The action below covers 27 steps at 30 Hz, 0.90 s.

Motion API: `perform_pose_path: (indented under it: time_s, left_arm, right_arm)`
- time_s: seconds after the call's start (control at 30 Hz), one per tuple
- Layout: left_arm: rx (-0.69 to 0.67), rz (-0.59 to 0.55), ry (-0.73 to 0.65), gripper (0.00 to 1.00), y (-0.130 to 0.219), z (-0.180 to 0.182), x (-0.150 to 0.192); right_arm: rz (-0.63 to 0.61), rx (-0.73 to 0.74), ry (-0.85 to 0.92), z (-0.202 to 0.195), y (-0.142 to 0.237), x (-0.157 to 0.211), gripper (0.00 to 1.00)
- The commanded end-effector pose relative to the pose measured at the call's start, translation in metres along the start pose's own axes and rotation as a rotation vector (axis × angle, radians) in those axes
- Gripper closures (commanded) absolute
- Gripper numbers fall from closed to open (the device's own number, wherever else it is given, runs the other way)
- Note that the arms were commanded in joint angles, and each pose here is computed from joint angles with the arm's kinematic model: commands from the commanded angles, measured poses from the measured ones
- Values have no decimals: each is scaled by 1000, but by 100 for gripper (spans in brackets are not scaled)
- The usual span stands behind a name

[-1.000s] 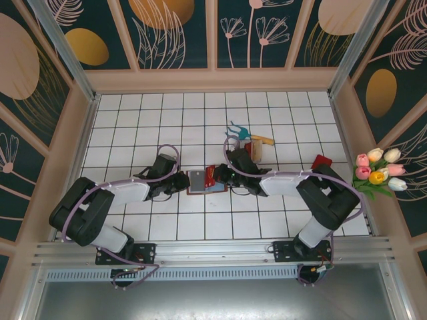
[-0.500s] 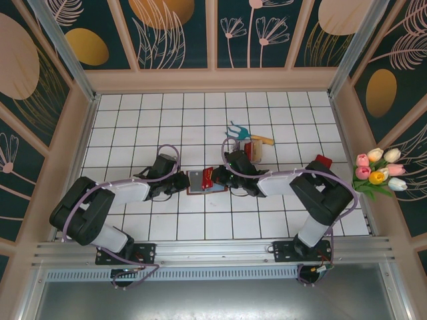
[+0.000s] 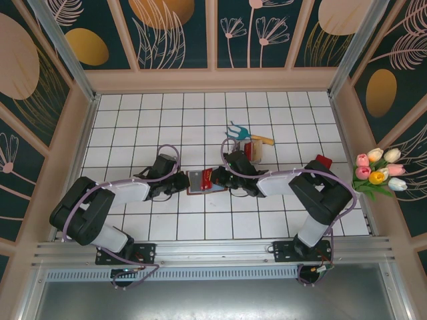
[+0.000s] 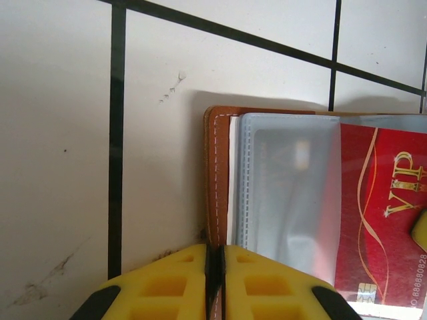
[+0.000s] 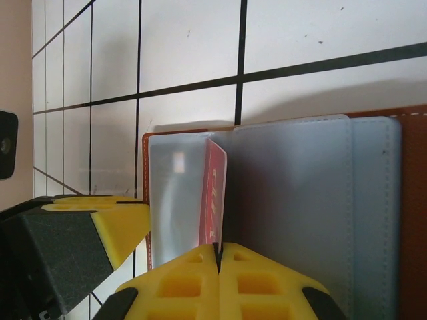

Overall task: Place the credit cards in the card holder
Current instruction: Insert the credit card into the card slot.

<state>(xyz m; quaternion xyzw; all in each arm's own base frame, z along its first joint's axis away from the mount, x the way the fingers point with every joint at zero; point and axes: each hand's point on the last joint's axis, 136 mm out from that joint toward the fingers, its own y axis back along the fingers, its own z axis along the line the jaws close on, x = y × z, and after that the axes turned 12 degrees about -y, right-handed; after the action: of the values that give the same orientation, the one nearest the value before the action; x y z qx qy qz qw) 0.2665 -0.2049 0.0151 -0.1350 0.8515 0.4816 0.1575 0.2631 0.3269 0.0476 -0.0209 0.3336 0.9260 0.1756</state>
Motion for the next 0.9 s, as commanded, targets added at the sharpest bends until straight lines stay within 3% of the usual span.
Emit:
perform_pose_path:
  time_s: [0.0, 0.33, 0.57, 0.87]
  left_arm:
    - [-15, 16, 2, 86, -3, 6, 8]
    - [-8, 13, 5, 86, -3, 4, 6]
    - [-5, 13, 6, 86, -3, 4, 7]
    - [5, 9, 12, 86, -2, 3, 7]
  right_arm:
    - [46, 19, -13, -9, 6, 11, 100]
    - [142, -43, -47, -2, -11, 21, 100]
    - [89, -68, -117, 8, -21, 12, 99]
    - [131, -57, -104, 26, -38, 21, 94]
